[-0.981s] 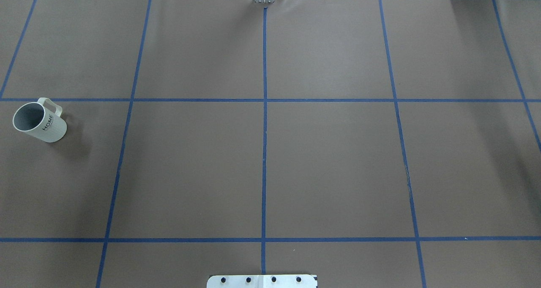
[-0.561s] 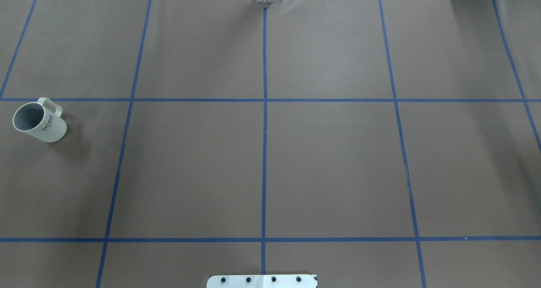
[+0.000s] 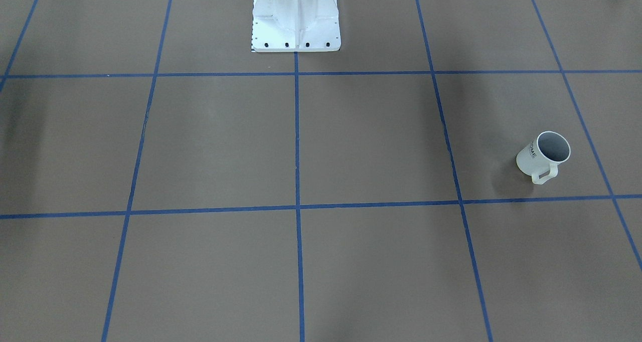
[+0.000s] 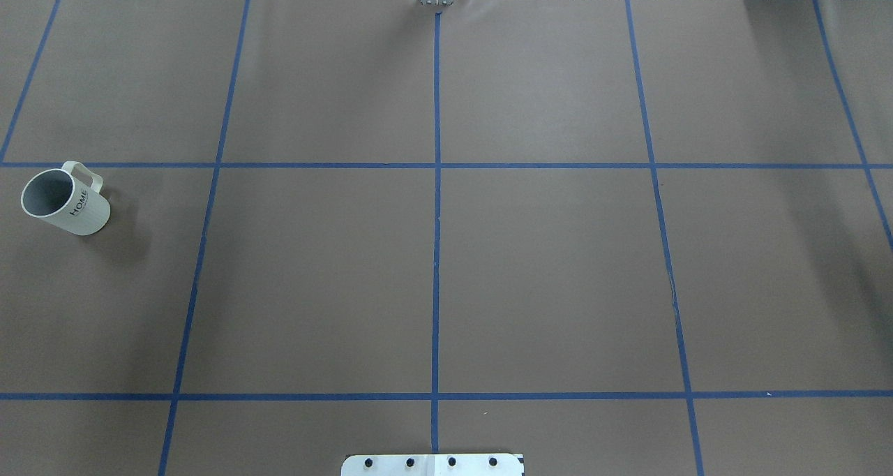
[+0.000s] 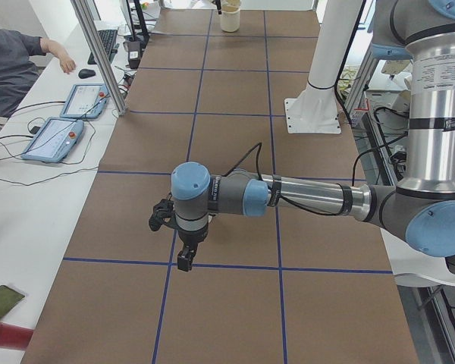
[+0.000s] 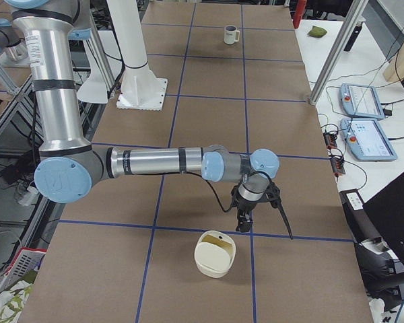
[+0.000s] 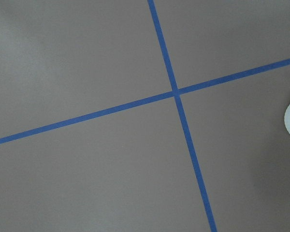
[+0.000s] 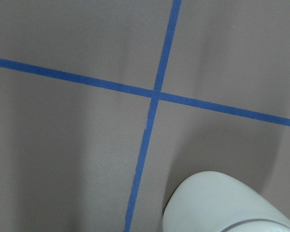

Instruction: Left arm hands cup to right arm to dump lemon

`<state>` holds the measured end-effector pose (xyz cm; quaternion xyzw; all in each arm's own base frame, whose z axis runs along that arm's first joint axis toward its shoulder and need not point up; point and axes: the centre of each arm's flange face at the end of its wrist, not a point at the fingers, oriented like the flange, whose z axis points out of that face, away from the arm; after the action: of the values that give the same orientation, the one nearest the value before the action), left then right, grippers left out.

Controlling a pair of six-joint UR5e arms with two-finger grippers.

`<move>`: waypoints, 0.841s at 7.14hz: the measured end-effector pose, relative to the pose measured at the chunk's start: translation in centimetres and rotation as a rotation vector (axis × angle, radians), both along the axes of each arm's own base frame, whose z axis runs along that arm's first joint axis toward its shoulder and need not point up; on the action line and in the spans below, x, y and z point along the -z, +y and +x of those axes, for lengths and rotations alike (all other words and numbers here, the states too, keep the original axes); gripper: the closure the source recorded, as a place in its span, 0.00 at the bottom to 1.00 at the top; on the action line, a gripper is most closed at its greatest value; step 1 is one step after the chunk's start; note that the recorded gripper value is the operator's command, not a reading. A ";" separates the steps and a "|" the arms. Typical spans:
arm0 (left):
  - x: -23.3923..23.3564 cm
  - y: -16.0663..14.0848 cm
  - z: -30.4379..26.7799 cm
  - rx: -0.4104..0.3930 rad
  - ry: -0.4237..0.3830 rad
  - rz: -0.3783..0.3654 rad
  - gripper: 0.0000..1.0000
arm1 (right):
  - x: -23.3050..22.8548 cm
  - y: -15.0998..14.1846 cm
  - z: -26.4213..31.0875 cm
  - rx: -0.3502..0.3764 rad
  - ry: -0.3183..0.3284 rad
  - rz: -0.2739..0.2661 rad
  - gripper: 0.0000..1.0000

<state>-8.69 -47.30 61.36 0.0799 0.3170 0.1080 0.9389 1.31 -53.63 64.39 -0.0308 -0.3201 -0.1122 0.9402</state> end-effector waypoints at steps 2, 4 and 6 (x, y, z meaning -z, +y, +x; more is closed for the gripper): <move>0.1 0.1 0.0 0.001 -0.006 0.002 0.00 | 0.0 0.0 0.0 0.000 0.000 0.000 0.00; 0.2 0.0 0.0 0.000 -0.007 0.005 0.00 | 0.1 0.0 0.0 0.000 0.000 0.003 0.00; 0.6 0.0 0.0 -0.001 -0.008 0.012 0.00 | 0.4 -0.2 -0.1 0.002 -0.002 0.009 0.00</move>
<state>-8.68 -47.32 60.81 0.0852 0.3127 0.1107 0.9395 1.24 -53.78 63.99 -0.0267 -0.3204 -0.1146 0.9399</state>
